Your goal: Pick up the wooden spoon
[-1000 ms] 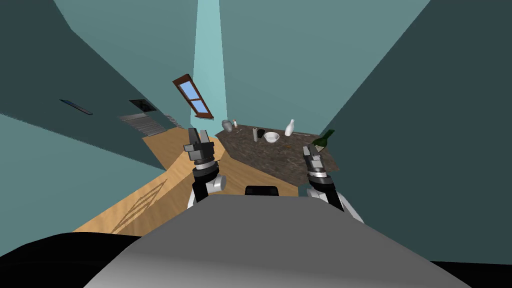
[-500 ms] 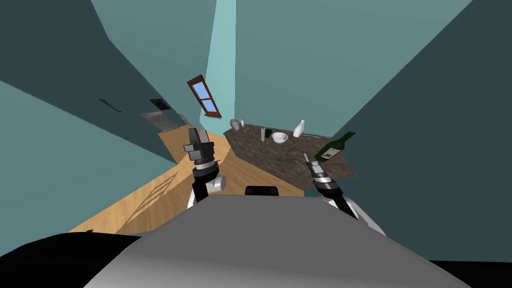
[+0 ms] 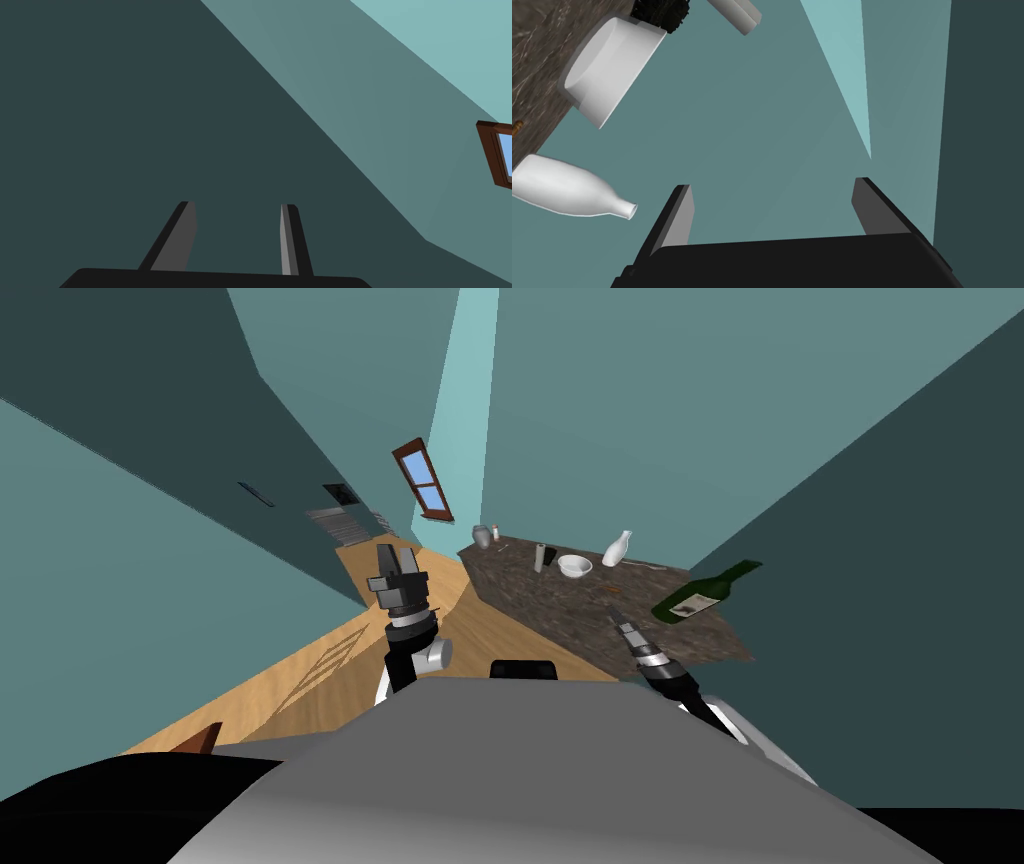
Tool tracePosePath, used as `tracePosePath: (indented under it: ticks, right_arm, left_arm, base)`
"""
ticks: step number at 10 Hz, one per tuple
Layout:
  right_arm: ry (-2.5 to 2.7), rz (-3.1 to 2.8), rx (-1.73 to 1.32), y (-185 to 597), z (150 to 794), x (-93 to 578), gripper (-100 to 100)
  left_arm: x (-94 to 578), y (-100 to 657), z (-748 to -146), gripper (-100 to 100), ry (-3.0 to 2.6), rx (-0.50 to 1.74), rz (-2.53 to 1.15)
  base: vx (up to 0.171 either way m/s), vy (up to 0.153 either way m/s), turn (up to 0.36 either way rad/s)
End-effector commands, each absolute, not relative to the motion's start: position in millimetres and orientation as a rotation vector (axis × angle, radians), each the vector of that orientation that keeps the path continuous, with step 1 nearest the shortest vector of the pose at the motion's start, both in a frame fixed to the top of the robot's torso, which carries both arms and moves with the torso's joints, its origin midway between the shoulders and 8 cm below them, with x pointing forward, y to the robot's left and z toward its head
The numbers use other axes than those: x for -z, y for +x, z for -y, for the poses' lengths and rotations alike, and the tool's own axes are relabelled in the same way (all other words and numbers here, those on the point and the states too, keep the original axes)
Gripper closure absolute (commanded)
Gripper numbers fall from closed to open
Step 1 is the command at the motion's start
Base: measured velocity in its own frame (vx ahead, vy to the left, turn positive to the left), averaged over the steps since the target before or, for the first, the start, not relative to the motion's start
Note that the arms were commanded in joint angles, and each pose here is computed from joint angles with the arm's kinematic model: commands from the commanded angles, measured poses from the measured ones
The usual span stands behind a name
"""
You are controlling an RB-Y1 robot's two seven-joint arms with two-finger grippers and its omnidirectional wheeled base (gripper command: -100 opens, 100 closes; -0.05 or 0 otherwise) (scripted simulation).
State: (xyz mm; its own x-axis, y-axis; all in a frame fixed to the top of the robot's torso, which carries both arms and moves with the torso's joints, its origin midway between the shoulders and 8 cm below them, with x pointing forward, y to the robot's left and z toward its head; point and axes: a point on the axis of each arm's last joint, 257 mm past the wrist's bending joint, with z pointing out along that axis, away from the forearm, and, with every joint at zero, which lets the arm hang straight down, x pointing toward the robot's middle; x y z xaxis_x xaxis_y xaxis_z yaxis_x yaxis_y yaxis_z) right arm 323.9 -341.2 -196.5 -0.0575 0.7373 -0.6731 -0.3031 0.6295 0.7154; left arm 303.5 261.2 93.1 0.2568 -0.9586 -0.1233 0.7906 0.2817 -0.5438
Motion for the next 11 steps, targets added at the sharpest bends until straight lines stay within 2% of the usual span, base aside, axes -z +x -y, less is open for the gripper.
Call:
tracePosePath:
  ticks: [1, 3, 11]
  right_arm:
    - [0.383, -1.428, -0.868, 317.6, 345.8, 207.0, -100]
    - [0.344, -1.572, -0.800, 299.0, 361.1, 246.5, -100]
    - [0.183, -1.915, -0.625, 246.7, 412.5, 320.0, -100]
  left_arm:
    - [-93.1, 303.5, -261.2, 0, -0.413, 1.233, -0.479]
    - [-93.1, 303.5, -261.2, 0, -0.413, 1.233, -0.479]
    - [-93.1, 303.5, -261.2, 0, -0.413, 1.233, -0.479]
  base:
    - [0.031, 0.067, 0.076]
    - [0.050, 0.095, 0.166]
    - [0.048, 0.070, 0.092]
